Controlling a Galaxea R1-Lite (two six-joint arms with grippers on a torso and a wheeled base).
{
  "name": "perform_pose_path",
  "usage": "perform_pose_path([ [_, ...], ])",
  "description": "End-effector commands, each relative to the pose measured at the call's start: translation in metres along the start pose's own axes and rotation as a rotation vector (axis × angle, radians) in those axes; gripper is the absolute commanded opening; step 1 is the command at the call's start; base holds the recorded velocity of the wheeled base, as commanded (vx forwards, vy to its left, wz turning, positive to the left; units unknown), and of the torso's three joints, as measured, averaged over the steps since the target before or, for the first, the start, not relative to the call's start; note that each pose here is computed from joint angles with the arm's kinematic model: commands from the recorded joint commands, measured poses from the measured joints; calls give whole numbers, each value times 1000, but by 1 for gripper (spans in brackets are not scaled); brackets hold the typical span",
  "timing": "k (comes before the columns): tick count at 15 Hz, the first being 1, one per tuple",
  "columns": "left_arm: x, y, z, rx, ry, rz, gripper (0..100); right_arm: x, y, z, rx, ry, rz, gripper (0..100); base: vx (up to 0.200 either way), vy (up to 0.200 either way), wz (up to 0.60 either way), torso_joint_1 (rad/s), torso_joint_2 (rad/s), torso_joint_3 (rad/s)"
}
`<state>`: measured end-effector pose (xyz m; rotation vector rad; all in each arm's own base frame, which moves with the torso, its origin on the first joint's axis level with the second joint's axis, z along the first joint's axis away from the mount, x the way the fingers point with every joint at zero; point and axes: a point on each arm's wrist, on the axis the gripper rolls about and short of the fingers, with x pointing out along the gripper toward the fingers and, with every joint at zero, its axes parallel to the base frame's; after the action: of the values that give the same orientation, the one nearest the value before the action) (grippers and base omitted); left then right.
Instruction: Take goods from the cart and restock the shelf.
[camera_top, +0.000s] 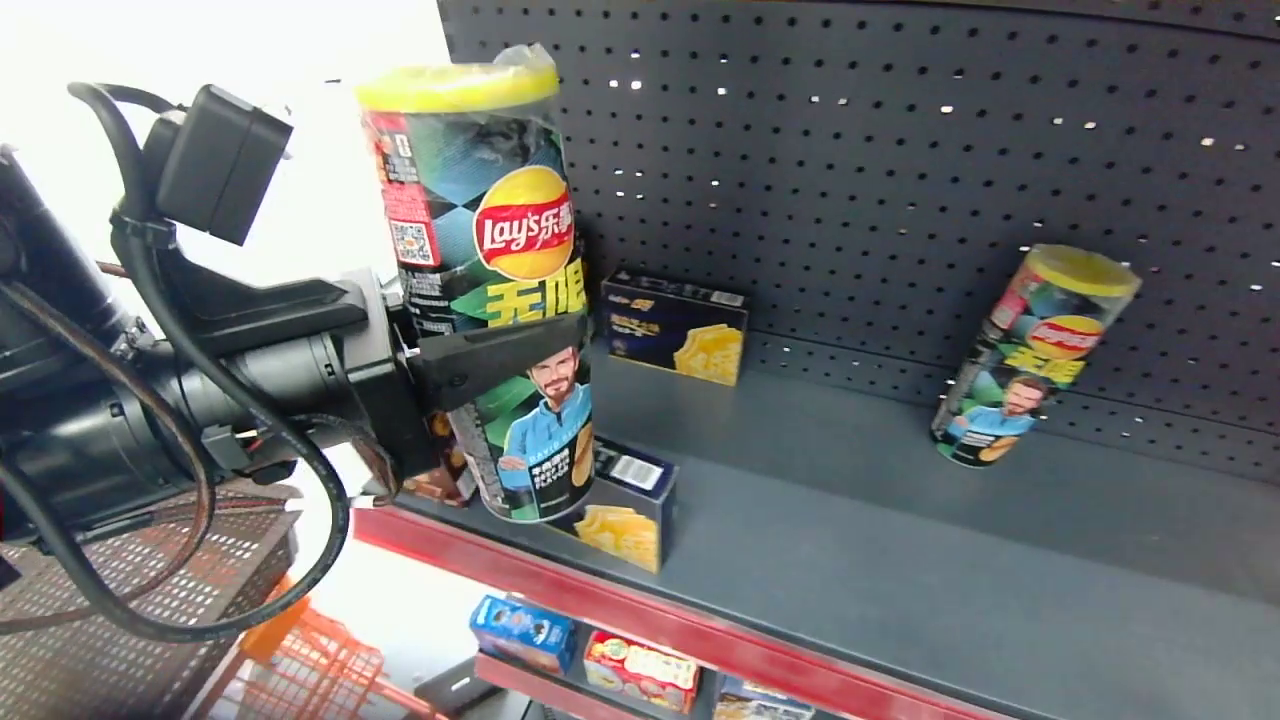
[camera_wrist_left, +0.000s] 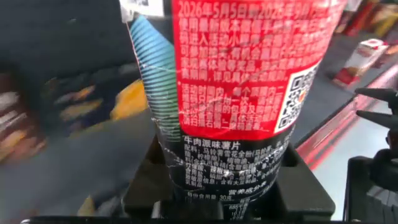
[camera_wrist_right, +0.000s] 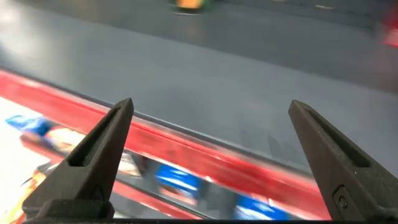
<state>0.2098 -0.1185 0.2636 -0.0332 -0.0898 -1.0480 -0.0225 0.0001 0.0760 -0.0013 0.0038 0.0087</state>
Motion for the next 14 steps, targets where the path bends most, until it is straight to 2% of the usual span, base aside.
perform_pose_path([
  [1, 10, 6, -3, -8, 12, 0, 0, 0, 0, 0, 0, 1, 0, 100, 0, 0, -600, -2, 2, 7],
  [6, 13, 9, -5, -11, 16, 1, 0, 0, 0, 0, 0, 1, 0, 100, 0, 0, -600, 2, 5, 4],
  [11, 11, 10, -5, -14, 20, 9, 0, 0, 0, 0, -2, 1, 4, 100, 0, 0, 0, 0, 0, 0],
  [13, 15, 13, 0, 8, -4, 16, 0, 0, 0, 0, -2, 1, 4, 100, 0, 0, 0, 0, 0, 0],
  [14, 15, 14, -2, 5, -2, 14, 0, 0, 0, 0, -2, 1, 4, 100, 0, 0, 0, 0, 0, 0],
])
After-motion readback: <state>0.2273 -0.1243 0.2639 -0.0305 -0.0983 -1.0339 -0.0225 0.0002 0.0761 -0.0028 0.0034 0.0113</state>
